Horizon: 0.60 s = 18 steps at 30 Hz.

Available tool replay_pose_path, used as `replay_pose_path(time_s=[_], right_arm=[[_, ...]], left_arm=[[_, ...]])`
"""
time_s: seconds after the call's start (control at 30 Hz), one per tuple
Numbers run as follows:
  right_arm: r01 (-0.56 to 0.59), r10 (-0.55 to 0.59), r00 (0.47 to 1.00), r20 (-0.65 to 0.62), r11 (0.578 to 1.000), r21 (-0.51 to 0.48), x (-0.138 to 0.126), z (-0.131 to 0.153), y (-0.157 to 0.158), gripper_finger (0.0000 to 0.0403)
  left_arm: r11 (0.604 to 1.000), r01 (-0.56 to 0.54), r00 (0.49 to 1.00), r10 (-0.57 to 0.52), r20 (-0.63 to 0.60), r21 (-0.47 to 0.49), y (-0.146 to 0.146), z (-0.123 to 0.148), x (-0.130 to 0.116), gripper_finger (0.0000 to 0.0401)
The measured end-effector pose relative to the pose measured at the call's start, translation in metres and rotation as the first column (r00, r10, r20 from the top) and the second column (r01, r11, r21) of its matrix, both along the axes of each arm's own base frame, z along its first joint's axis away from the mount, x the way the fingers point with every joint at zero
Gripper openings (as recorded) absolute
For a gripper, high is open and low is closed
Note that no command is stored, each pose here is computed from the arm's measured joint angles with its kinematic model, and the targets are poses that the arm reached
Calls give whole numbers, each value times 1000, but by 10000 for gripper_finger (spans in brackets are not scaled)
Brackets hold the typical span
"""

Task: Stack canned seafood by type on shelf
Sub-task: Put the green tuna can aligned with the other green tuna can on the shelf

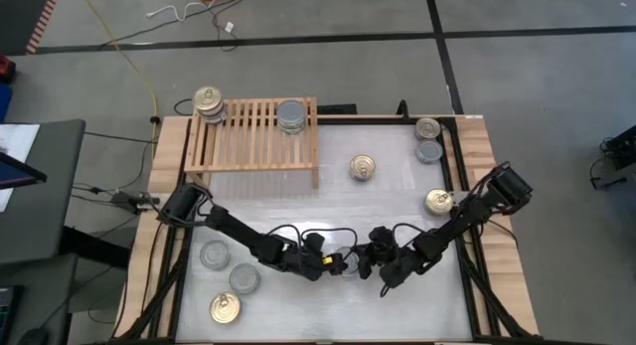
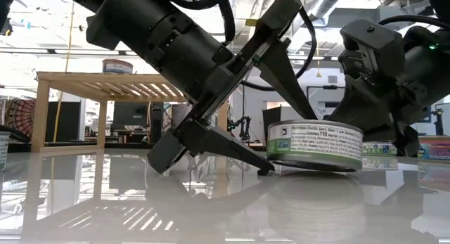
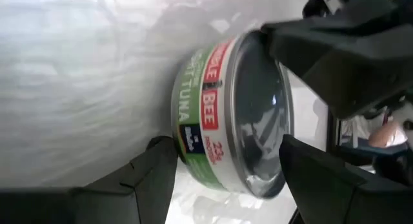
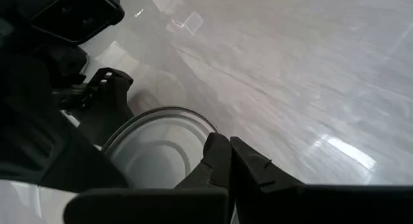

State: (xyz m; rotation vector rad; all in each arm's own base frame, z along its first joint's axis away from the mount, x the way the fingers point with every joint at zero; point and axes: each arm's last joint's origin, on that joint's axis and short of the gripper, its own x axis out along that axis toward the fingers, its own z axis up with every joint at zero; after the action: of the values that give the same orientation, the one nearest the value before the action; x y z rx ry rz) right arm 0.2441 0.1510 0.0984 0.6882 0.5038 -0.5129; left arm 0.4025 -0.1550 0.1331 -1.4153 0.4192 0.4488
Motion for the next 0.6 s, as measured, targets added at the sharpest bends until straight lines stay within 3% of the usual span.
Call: replay_pose_path(time_s=[0.23,0.6], right_arm=[[5,-5,1000,13,1000,3,0,1,0,26],[5,-4,999,48,1000,-23,2,3,1,26]], left_arm=[[999,-45,998,45,36,-3,1,1,2,261],[1000,3,999,-4,42,19,9,3,6,260]])
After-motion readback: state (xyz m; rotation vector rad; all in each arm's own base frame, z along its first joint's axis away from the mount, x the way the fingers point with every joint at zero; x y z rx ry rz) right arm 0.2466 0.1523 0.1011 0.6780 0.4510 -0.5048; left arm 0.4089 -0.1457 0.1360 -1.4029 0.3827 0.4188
